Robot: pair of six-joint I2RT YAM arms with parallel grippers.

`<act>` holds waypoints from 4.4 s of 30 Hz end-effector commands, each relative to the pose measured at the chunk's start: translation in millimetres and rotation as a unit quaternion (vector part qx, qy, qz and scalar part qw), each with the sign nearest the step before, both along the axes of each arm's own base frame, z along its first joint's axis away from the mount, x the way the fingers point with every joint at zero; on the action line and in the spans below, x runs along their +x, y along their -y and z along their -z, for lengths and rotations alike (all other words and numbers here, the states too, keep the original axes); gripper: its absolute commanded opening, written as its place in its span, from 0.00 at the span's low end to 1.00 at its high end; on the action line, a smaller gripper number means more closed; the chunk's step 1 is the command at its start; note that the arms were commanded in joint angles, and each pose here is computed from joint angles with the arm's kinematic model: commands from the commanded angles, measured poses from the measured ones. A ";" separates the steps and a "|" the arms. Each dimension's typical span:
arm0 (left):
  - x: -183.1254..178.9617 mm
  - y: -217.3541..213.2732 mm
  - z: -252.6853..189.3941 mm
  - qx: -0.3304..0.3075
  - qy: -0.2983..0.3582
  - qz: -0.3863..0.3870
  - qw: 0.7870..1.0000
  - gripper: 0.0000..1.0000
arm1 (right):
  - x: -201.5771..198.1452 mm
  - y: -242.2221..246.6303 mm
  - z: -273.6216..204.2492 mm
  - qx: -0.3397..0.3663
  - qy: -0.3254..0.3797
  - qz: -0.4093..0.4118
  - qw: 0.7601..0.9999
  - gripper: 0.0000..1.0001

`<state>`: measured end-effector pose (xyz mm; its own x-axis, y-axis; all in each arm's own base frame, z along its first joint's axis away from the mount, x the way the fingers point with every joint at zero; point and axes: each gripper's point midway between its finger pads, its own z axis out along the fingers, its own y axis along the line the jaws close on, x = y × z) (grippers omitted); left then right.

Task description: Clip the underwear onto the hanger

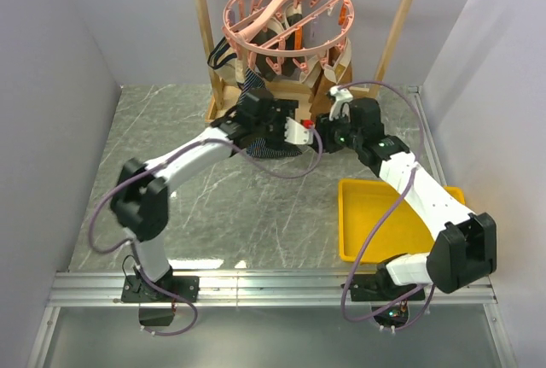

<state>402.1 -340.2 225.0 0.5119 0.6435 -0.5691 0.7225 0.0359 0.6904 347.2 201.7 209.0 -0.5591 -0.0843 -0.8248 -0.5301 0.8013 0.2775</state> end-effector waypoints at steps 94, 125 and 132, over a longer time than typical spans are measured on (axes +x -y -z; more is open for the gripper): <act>-104.8 -96.3 -67.4 -0.156 0.080 0.037 0.984 0.56 | -14.7 -86.9 -115.5 0.285 -0.056 -0.101 0.952 0.00; -55.2 -35.3 -70.3 -0.328 -0.208 -0.159 0.908 0.19 | -19.3 -97.5 -144.4 0.296 -0.034 -0.076 0.952 0.00; -62.8 -34.5 -76.2 -0.333 -0.203 -0.140 0.910 0.00 | -19.8 -72.9 -136.6 0.297 -0.036 -0.048 0.953 0.36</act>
